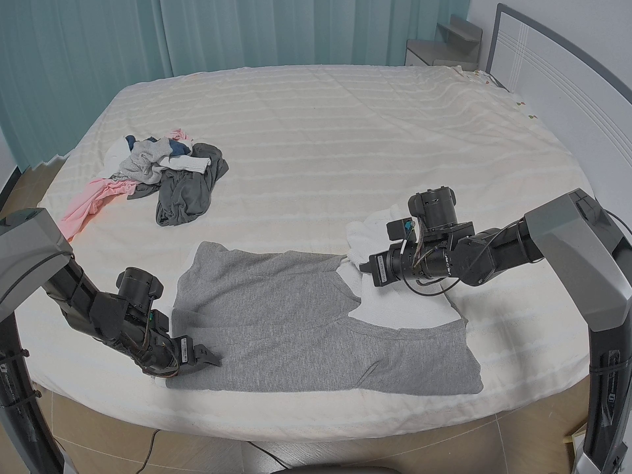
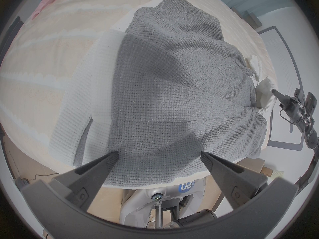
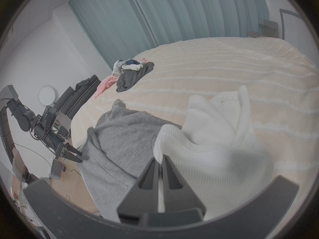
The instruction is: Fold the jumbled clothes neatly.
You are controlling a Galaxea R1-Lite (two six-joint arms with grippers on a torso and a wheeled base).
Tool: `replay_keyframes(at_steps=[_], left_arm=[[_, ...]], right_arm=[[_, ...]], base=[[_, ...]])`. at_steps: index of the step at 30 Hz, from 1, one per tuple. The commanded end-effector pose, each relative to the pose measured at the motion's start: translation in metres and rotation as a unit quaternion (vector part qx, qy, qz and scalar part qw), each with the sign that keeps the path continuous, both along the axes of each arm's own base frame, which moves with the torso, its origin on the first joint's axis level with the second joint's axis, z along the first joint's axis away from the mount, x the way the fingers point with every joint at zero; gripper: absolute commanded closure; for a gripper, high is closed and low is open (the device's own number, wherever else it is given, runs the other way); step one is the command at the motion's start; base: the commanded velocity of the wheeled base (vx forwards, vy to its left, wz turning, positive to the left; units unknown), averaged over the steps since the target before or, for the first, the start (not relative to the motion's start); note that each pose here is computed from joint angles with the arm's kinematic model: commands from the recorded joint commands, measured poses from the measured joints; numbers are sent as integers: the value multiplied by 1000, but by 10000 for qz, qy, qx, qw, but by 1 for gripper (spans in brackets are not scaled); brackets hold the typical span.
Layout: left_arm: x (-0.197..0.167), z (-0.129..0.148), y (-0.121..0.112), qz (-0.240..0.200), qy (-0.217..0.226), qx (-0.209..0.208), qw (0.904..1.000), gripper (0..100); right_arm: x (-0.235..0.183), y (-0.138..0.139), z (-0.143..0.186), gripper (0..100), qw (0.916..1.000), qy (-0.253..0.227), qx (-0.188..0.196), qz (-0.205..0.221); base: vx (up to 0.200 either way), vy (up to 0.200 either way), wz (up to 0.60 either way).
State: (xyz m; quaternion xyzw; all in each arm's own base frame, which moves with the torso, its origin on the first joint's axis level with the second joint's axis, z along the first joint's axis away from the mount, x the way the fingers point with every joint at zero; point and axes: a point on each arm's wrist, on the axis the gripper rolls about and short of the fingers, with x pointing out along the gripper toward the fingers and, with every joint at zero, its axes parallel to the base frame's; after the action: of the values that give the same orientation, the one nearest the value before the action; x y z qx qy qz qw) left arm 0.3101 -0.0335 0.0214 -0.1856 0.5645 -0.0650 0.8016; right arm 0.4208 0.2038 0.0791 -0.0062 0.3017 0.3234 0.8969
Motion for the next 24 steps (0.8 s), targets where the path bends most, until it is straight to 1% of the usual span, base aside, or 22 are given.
replay_keyframes(at_steps=[1,4,5,11,14,16,17,18,19,20,22,24], left_arm=[[0,0,0,4,6,0,10000,0],[0,0,0,4,6,0,10000,0],[0,0,0,4,6,0,10000,0],[1,0,0,92,6,-38,9999,0],[9,4,-1,644,-296,-328,9969,0],[9,6,0,788,-355,-421,9954,0],[10,14,5,951,-555,-505,9926,0],[10,22,8,1013,-700,-543,9909,0],[8,40,17,1104,-967,-635,9871,0],[7,52,21,1137,-1141,-685,9846,0],[8,63,24,1111,-1278,-688,9831,0],[11,70,28,1101,-1260,-629,9839,0]], right_arm=[[2,2,0,100,10000,-27,5,-2],[8,-1,1,100,9998,-121,-32,-156],[9,-1,1,0,9997,-133,-31,-198],[0,6,3,0,9997,28,86,-245],[-12,4,14,0,9990,135,202,-374],[-17,1,19,0,9987,131,210,-450],[-26,-4,26,0,9980,147,200,-588],[-30,-7,28,0,9976,173,178,-647],[-38,-12,34,0,9969,190,180,-743],[-47,-18,36,0,9961,273,171,-819],[-60,-26,39,0,9951,369,191,-900],[-76,-37,39,0,9931,471,256,-1039]], base=[[0,0,0],[0,0,0],[0,0,0],[0,0,0],[0,0,0],[0,0,0],[0,0,0],[0,0,0],[0,0,0],[0,0,0],[0,0,0],[0,0,0]])
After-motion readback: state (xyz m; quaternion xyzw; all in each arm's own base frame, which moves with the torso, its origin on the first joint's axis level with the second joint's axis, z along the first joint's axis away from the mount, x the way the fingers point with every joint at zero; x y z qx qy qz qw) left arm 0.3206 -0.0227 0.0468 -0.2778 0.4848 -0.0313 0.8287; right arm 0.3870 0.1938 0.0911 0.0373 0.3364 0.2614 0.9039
